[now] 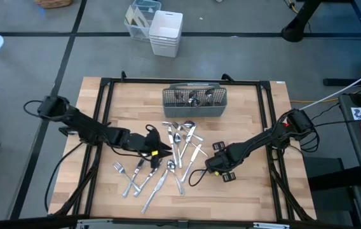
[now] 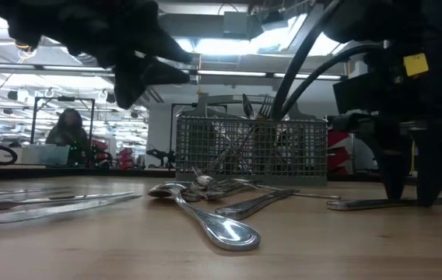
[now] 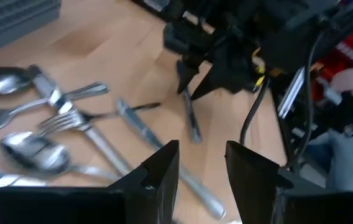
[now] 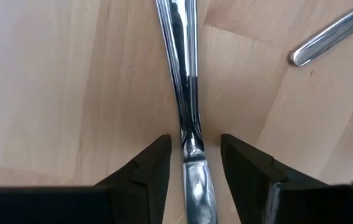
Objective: Sort silverware
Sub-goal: Put the knife into the silverware rack
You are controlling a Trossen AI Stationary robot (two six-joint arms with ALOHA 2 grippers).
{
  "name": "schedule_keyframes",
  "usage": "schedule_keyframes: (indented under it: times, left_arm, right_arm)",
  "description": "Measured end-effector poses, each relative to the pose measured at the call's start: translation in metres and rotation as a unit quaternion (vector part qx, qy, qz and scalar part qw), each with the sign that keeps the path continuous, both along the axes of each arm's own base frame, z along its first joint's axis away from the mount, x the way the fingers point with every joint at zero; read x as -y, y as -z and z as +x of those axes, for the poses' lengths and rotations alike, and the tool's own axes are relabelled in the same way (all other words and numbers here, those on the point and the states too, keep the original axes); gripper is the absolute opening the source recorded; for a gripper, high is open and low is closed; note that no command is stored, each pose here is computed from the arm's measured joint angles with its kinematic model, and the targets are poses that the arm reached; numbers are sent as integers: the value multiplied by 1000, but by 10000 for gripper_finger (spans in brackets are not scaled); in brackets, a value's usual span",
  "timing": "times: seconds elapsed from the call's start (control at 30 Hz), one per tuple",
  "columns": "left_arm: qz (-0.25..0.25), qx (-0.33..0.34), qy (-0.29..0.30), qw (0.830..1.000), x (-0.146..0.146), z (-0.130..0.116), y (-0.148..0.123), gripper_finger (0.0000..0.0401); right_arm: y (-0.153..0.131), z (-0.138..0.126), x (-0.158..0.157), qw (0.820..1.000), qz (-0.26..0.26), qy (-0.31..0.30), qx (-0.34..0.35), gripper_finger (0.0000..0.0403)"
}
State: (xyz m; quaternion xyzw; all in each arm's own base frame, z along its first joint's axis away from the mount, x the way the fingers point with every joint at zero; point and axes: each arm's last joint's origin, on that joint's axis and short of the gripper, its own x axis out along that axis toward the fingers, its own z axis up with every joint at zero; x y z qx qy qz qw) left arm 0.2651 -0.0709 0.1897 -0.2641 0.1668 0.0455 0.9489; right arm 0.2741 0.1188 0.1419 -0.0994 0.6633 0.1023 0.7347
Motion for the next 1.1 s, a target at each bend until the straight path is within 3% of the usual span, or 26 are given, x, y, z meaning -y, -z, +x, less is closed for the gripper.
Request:
schedule_keyframes:
  times: [0.2, 0.4, 0.6, 1.1]
  left_arm:
    - [-11, 14, 14, 1000, 5, 15, 20, 125]
    - [17, 46, 44, 998, 11, 32, 40, 125]
    - [26, 36, 55, 998, 17, 52, 52, 125]
    - [48, 41, 61, 996, 18, 58, 51, 125]
  right_arm:
    - [1, 0, -1, 1000, 12, 0, -5, 130]
    - [1, 0, -1, 1000, 19, 6, -7, 76]
    - [1, 1, -2, 1000, 23, 14, -4, 30]
    - [1, 1, -2, 1000, 24, 14, -3, 44]
